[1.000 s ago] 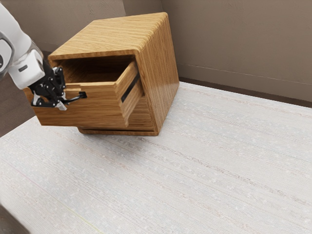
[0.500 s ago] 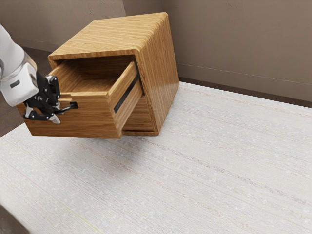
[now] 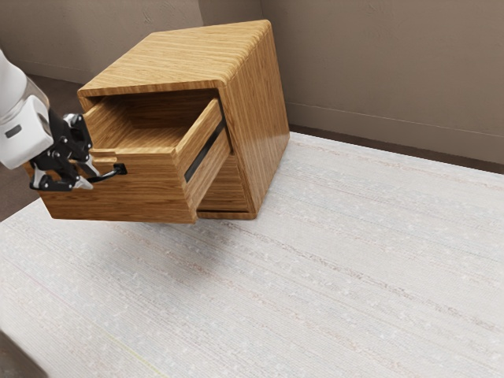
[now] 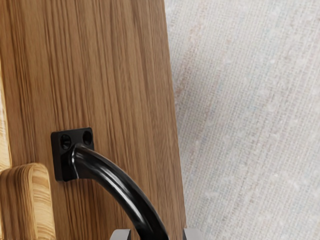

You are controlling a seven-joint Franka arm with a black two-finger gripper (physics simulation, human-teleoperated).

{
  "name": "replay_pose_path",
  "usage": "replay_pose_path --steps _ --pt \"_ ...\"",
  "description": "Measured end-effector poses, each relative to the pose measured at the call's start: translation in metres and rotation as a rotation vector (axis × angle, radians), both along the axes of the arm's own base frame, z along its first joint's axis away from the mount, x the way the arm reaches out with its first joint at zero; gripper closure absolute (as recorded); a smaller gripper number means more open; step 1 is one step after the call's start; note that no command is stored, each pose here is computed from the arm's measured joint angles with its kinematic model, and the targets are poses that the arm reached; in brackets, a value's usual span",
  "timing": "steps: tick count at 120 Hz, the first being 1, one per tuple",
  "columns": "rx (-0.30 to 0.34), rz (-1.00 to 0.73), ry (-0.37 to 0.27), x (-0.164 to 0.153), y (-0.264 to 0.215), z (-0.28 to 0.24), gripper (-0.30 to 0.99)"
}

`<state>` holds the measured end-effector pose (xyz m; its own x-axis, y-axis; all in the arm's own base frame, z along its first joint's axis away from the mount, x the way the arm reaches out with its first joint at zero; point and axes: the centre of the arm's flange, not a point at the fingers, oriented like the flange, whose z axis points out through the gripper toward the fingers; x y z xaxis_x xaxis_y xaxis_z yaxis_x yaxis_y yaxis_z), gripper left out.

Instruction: Pull the drawer handle with one arm to open the drawer

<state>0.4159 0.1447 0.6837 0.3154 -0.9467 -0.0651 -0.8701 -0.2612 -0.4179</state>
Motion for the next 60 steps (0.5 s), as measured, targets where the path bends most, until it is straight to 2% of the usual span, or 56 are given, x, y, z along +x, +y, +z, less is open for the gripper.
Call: replay_pose_path --steps 20,26,32,36,43,60 --pt "0.007 0.007 -0.036 -0.013 -0.003 0.019 0.51" --pt "0.015 0.013 -0.068 -0.018 -0.003 0.045 0.49" --pt "0.008 0.042 -0.083 -0.009 0.008 0.088 0.48" --pt "-0.017 0.058 -0.063 0.011 0.016 0.107 0.43" --pt "-0.063 0.108 0.011 0.04 0.029 0.114 0.33" --pt "-0.193 0.238 0.159 0.043 0.029 0.099 0.16"
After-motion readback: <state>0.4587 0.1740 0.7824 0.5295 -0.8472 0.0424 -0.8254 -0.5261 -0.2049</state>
